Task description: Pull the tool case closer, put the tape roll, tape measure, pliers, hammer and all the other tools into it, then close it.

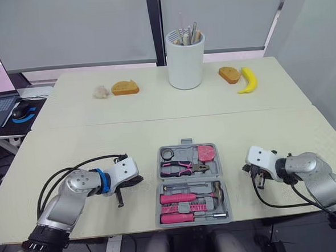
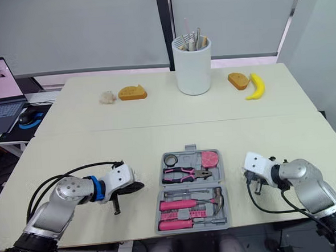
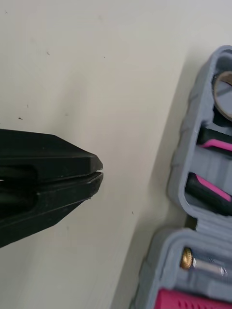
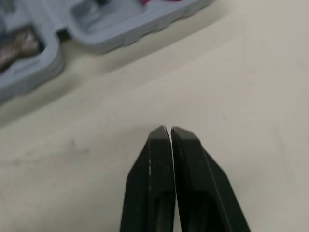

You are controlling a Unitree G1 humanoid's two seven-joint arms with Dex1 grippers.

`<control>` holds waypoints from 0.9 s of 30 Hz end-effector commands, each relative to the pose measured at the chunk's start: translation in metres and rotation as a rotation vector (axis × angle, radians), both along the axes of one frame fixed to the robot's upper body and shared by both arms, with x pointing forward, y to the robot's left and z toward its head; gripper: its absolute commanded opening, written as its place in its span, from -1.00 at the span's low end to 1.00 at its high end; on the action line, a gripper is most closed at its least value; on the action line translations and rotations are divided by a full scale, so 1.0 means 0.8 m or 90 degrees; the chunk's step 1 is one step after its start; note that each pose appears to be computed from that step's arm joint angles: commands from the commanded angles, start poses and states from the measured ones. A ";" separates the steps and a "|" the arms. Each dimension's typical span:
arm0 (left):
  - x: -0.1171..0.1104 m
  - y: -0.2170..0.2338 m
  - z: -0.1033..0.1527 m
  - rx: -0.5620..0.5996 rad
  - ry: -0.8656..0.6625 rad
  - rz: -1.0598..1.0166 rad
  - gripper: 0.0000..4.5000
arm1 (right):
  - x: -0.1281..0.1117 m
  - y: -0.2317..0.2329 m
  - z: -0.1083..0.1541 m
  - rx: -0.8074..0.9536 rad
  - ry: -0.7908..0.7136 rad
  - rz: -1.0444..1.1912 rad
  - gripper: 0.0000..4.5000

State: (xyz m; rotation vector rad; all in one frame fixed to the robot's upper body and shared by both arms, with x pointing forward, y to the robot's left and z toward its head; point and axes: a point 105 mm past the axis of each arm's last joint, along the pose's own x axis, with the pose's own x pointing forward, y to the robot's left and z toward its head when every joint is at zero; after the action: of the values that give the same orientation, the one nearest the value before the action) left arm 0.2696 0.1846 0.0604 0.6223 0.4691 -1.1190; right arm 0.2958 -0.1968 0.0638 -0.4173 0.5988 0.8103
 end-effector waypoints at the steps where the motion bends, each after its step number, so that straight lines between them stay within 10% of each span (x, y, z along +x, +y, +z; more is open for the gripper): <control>1: -0.025 -0.043 0.029 -0.072 0.001 -0.104 -1.00 | 0.017 -0.002 0.037 0.188 0.042 -0.100 -0.53; 14: -0.074 -0.119 -0.037 -0.076 0.067 -0.204 -1.00 | 0.047 0.020 0.041 0.449 0.191 -0.260 0.98; 27: -0.079 -0.132 -0.088 -0.034 0.095 -0.197 -1.00 | 0.056 0.051 0.027 0.504 0.235 -0.244 0.98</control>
State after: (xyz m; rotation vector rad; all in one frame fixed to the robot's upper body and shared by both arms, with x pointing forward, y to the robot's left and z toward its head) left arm 0.2158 0.0712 0.0115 0.5505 0.3723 -1.4759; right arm 0.3327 -0.1597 0.0697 0.5730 0.6835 0.6558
